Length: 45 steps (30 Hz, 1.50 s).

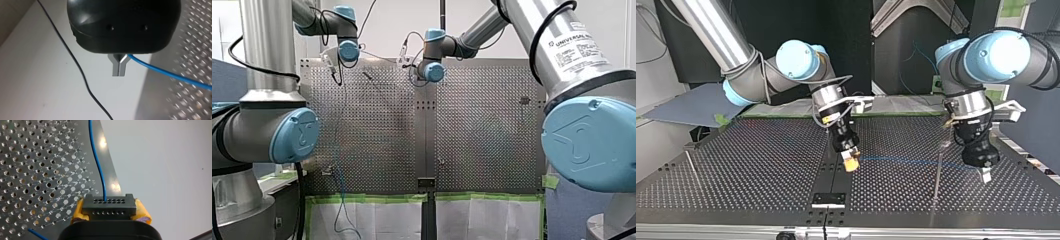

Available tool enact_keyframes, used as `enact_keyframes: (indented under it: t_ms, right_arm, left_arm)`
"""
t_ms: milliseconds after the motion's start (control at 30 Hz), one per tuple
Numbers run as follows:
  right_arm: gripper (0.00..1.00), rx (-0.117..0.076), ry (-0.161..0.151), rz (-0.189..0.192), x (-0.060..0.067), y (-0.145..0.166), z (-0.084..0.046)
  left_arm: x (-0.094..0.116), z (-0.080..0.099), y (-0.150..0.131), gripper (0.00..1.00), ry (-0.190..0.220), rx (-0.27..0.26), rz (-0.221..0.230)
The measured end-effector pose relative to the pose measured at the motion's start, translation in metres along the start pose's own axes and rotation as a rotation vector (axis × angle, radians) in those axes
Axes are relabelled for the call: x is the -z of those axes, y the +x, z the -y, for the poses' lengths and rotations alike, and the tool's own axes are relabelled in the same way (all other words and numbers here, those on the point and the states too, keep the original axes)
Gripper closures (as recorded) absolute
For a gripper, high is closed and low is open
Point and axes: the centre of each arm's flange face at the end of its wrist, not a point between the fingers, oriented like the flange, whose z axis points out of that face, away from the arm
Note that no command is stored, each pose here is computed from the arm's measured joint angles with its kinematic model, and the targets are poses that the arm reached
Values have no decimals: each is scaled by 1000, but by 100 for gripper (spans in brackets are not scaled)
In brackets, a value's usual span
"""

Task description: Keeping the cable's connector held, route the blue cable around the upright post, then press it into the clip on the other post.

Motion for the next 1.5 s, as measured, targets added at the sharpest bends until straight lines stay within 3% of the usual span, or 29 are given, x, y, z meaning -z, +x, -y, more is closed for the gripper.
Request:
enact_keyframes:
  t_ms: [333,767,1067,1333,1500]
  right_arm:
    - [100,4,-14,9,-10,-19,-14]
    - [100,8,-6,8,-13,-21,-15]
    - [100,21,-14,37,-12,-39,-21]
    - [100,54,-41,105,-6,-79,-31]
    - [100,64,-48,144,0,-100,-34]
  left_arm:
    - [-46,-38,33,100,-9,-29,-41]
    - [-85,-99,66,100,-14,-20,-95]
    - [-84,-90,93,100,79,10,-171]
    - [-81,-82,119,100,157,33,-244]
    - [-80,-81,131,100,190,50,-276]
